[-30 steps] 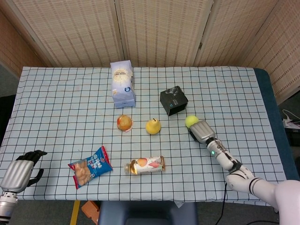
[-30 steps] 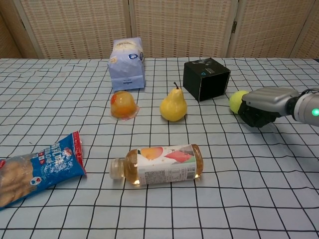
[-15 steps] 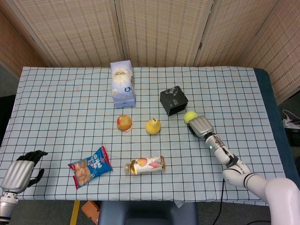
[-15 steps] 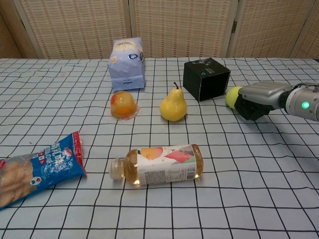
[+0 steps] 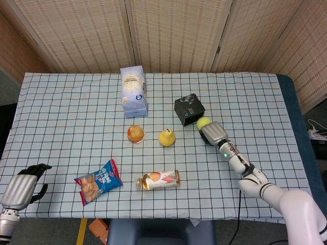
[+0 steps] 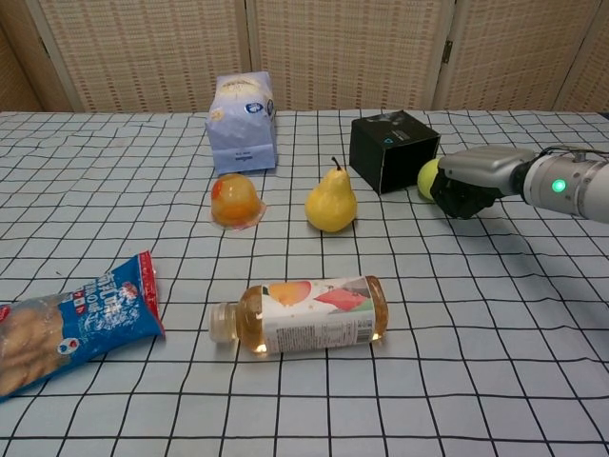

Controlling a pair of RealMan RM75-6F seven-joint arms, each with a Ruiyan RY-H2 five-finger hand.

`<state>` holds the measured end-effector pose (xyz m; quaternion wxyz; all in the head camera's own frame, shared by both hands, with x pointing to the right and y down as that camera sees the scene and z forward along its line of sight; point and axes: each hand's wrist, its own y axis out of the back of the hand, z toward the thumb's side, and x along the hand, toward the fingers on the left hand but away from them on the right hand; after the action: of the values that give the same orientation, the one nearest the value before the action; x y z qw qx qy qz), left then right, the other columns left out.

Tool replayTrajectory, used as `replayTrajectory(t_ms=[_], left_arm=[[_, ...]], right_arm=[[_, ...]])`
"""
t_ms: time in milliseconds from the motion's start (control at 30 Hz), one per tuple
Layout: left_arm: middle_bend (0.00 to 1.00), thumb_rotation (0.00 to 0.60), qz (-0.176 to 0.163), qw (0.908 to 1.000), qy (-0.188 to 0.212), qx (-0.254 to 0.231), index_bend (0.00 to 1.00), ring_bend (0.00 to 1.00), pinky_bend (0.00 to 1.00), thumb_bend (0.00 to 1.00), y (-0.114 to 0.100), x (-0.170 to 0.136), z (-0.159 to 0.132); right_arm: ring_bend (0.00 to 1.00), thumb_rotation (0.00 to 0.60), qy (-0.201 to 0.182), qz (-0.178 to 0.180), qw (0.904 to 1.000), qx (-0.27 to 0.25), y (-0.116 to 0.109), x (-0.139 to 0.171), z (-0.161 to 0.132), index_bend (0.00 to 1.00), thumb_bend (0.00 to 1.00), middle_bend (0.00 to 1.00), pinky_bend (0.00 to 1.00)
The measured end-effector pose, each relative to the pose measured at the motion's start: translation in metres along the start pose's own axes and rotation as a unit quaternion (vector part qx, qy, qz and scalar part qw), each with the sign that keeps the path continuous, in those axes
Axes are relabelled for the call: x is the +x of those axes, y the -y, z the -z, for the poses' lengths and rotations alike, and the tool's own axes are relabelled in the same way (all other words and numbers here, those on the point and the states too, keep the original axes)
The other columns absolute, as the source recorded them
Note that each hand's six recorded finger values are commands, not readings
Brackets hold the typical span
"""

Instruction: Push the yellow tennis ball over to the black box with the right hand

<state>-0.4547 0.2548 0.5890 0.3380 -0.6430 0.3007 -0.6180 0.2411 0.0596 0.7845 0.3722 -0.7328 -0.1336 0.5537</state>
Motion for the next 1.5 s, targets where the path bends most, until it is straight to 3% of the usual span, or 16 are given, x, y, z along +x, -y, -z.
replayTrajectory(t_ms=[467, 633, 767, 900, 933, 1033, 1200, 1333, 1500], left_arm=[[0.24, 0.6, 0.001, 1.0, -0.001, -0.002, 0.27, 0.23, 0.38, 0.42, 0.001, 0.001, 0.002], [0.24, 0.6, 0.003, 1.0, -0.001, -0.003, 0.27, 0.23, 0.38, 0.42, 0.001, 0.002, 0.002], [0.24, 0.6, 0.003, 1.0, -0.002, -0.004, 0.27, 0.23, 0.38, 0.42, 0.001, 0.002, 0.002], [0.24, 0.6, 0.003, 1.0, -0.001, -0.004, 0.27, 0.23, 0.38, 0.42, 0.001, 0.002, 0.002], [0.24, 0.6, 0.003, 1.0, -0.001, -0.004, 0.27, 0.23, 0.38, 0.42, 0.001, 0.002, 0.002], [0.24, 0.6, 0.003, 1.0, 0.0, -0.004, 0.27, 0.23, 0.38, 0.42, 0.001, 0.001, 0.002], [0.24, 0.6, 0.001, 1.0, 0.001, -0.005, 0.27, 0.23, 0.38, 0.42, 0.0, 0.001, 0.001], [0.24, 0.6, 0.002, 1.0, 0.001, -0.005, 0.27, 0.23, 0.38, 0.42, 0.0, 0.001, 0.001], [0.24, 0.6, 0.002, 1.0, 0.001, -0.006, 0.27, 0.23, 0.38, 0.43, 0.001, 0.001, 0.001]], right_arm=[[0.77, 0.6, -0.002, 0.002, 1.0, -0.005, -0.006, -0.021, -0.011, 1.0, 0.92, 0.92, 1.0], [0.71, 0.6, -0.003, 0.022, 0.9997, 0.008, -0.012, -0.025, -0.012, 1.0, 0.92, 0.92, 1.0], [0.61, 0.6, -0.008, 0.058, 0.9981, 0.021, -0.02, -0.025, -0.014, 0.94, 0.77, 0.83, 1.0], [0.51, 0.6, -0.016, 0.079, 0.9966, 0.014, -0.023, -0.024, -0.018, 0.81, 0.49, 0.68, 0.96], [0.47, 0.6, -0.018, 0.082, 0.9964, 0.014, -0.023, -0.023, -0.019, 0.76, 0.41, 0.63, 0.91], [0.4, 0.6, -0.022, 0.081, 0.9964, 0.007, -0.02, -0.022, -0.019, 0.59, 0.28, 0.53, 0.81], [0.29, 0.6, -0.028, 0.072, 0.997, -0.012, -0.015, -0.021, -0.021, 0.28, 0.19, 0.39, 0.63], [0.11, 0.6, -0.032, 0.063, 0.9972, -0.024, -0.012, -0.021, -0.021, 0.04, 0.15, 0.21, 0.41], [0.0, 0.6, -0.041, 0.062, 0.9965, -0.037, -0.012, -0.019, -0.022, 0.0, 0.15, 0.06, 0.35]])
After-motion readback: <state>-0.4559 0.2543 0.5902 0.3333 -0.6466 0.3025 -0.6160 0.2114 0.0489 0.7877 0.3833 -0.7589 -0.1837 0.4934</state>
